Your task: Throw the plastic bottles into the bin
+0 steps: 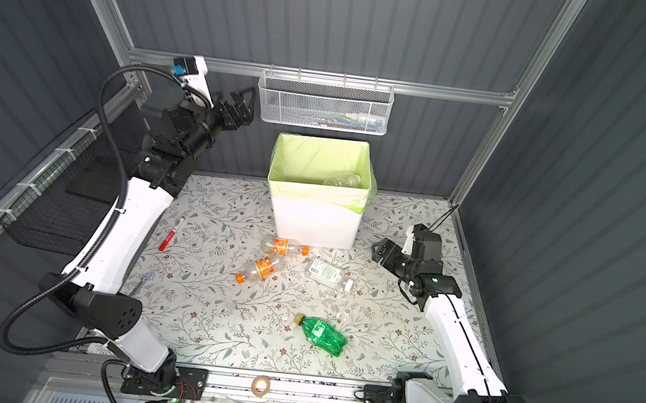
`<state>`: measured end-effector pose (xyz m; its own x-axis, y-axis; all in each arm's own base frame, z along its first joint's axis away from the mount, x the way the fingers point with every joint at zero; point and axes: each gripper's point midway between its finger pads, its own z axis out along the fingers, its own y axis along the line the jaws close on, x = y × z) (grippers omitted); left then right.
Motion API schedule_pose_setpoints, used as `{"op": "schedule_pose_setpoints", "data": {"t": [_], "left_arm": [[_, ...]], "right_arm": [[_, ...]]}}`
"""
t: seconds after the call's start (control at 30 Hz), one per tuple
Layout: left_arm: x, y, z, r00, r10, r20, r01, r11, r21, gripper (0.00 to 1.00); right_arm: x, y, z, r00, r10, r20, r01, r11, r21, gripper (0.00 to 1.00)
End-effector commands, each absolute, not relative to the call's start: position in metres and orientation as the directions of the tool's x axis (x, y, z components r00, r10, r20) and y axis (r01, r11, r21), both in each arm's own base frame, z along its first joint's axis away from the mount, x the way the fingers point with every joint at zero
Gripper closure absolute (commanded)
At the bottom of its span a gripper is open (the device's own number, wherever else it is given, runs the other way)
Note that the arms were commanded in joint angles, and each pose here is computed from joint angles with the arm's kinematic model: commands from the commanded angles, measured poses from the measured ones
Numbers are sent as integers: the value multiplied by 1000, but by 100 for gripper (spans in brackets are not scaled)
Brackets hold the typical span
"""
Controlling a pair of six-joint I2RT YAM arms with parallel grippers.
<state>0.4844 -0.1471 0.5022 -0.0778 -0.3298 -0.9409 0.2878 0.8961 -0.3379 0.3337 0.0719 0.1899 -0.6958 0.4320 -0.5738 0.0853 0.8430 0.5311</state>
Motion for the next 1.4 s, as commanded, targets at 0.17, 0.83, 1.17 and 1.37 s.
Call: {"op": "schedule_pose_setpoints", "data": {"t": [0.17, 0.83, 1.17, 1.37], "left_arm": [[430, -122, 385, -298, -122, -947, 249, 947, -201, 1], [364, -113, 174, -633, -162, -757, 149, 934, -324, 1], [355, -107, 165, -639, -168, -750, 125, 940, -317, 1], [355, -107, 162, -643, -165, -748, 124, 941, -314, 0]], "right_arm": [[314, 111, 167, -828, 103, -551, -146, 910, 389, 8], [326, 206, 88, -713, -625, -318, -675, 735, 70, 1], [341, 214, 67, -676, -688, -263, -723, 688, 60, 1], [335, 219, 55, -680, -690, -248, -726, 682, 91, 1]]}}
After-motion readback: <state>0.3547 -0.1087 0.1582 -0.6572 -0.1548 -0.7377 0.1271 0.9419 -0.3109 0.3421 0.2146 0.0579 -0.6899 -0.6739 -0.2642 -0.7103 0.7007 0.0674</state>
